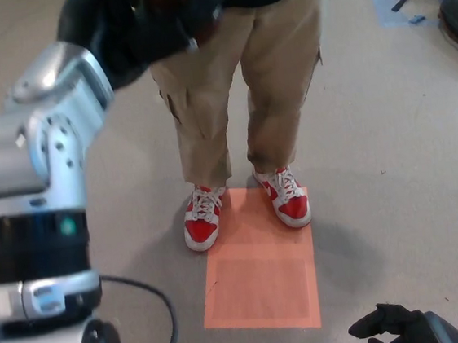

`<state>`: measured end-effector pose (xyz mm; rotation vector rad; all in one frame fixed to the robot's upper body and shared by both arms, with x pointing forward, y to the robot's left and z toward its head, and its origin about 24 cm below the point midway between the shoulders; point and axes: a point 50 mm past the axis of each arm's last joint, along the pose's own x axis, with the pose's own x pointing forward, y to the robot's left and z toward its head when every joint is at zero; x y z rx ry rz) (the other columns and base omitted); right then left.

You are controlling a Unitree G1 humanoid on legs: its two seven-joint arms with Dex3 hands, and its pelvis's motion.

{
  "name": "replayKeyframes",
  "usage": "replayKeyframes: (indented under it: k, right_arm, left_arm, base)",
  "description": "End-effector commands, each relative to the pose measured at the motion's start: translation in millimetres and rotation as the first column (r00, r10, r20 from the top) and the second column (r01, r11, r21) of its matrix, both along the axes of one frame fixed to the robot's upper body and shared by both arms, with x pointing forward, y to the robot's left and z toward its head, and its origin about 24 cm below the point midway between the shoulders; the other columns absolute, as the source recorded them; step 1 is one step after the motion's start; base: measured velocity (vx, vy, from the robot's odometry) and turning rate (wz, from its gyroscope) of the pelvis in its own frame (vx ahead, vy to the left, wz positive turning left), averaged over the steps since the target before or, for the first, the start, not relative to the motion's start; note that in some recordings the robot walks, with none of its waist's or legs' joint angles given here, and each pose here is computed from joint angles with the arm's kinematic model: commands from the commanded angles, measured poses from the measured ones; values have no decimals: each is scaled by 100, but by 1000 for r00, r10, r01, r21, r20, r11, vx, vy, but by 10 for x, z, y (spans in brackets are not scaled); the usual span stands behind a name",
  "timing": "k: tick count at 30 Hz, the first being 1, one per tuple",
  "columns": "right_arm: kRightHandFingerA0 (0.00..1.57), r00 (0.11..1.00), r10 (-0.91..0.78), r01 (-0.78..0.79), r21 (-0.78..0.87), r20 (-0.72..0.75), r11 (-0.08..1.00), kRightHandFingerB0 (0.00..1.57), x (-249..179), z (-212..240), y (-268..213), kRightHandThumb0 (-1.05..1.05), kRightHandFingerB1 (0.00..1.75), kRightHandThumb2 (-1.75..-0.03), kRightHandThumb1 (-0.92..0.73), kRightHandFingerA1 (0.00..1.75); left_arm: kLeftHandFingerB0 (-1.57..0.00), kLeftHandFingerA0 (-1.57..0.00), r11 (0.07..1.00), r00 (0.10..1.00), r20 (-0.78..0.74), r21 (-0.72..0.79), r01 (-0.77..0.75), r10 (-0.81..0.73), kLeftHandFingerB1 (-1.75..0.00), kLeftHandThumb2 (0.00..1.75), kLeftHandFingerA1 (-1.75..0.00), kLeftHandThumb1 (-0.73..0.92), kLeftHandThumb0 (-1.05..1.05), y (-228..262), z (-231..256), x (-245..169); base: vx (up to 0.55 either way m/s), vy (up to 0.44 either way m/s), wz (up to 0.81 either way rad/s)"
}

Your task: The robot recieved a bottle of protein shake from a person using its left hand and then shake the protein up and down 2 two times and hand it back to the person

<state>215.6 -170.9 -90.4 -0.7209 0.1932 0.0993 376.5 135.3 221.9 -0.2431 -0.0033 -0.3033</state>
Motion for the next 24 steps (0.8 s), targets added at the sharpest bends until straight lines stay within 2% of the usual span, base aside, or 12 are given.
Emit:
replayKeyframes:
  k: [1,11,12,13,14,15,16,17,20,22,23,24]
  right_arm:
    - [94,1000,-6,6,-5,-5,1000,81,-24,-6,-59,-25,62,-71,-75,60]
    - [95,1000,-5,5,-5,4,1000,80,24,18,-44,-26,61,-71,-76,60]
    - [95,1000,-8,8,-5,7,1000,81,35,24,-44,-26,62,-70,-75,60]
    - [95,1000,-9,9,-5,8,1000,81,39,26,-45,-26,62,-70,-75,60]
    - [95,1000,-9,9,-5,11,1000,81,50,33,-45,-26,62,-72,-75,60]
    - [95,1000,-9,9,-5,13,1000,81,59,38,-46,-26,62,-71,-75,59]
    - [95,1000,-9,9,-5,13,1000,81,63,40,-46,-26,62,-71,-75,59]
    - [94,1000,-8,8,-7,17,1000,81,72,47,-45,-25,63,-73,-74,60]
    - [94,1000,-8,8,3,24,1000,80,88,61,-43,-24,63,-76,-73,62]
    - [94,1000,-9,9,1,22,1000,81,95,62,-42,-24,62,-75,-74,61]
    - [93,1000,-11,11,3,27,1000,79,141,88,-45,-24,62,-77,-74,61]
    - [94,999,-9,9,5,32,1000,79,192,116,-40,-24,62,-76,-74,60]
  left_arm:
    - [-63,-74,993,992,-77,-60,-105,100,-104,67,-151,74,-21,128,19,79]
    - [-66,-74,994,992,-75,-23,-105,103,-101,66,-152,72,-22,153,-40,75]
    - [-75,-90,995,993,-66,-16,-101,100,-76,61,-120,71,-23,150,-49,71]
    - [-75,-90,995,993,-62,-13,-101,100,-76,61,-120,71,-23,148,-52,69]
    - [-36,-56,996,995,-73,68,-60,65,-32,60,-48,67,-50,141,-54,56]
    - [-4,-4,994,996,-86,110,-10,19,-24,81,-42,45,-67,138,-58,43]
    - [-4,-4,993,996,-92,116,15,-5,-24,81,-42,45,-67,137,-59,38]
    - [0,0,981,992,-87,160,107,-94,0,84,0,52,-83,138,-74,16]
    - [0,0,955,985,-74,241,172,-159,0,59,0,61,-84,162,-116,-21]
    - [0,0,945,980,-77,262,196,-182,0,60,0,64,-84,176,-133,-40]
    - [0,0,934,976,-69,281,219,-208,0,93,0,57,-93,200,-148,-59]
    - [0,0,926,973,-59,298,231,-223,0,94,0,57,-94,230,-145,-73]
  base:
    - [0,0,0]
    - [0,0,0]
    - [0,0,0]
    - [0,0,0]
    - [0,0,0]
    - [0,0,0]
    - [0,0,0]
    - [0,0,0]
    - [0,0,0]
    - [0,0,0]
    - [0,0,0]
    - [0,0,0]
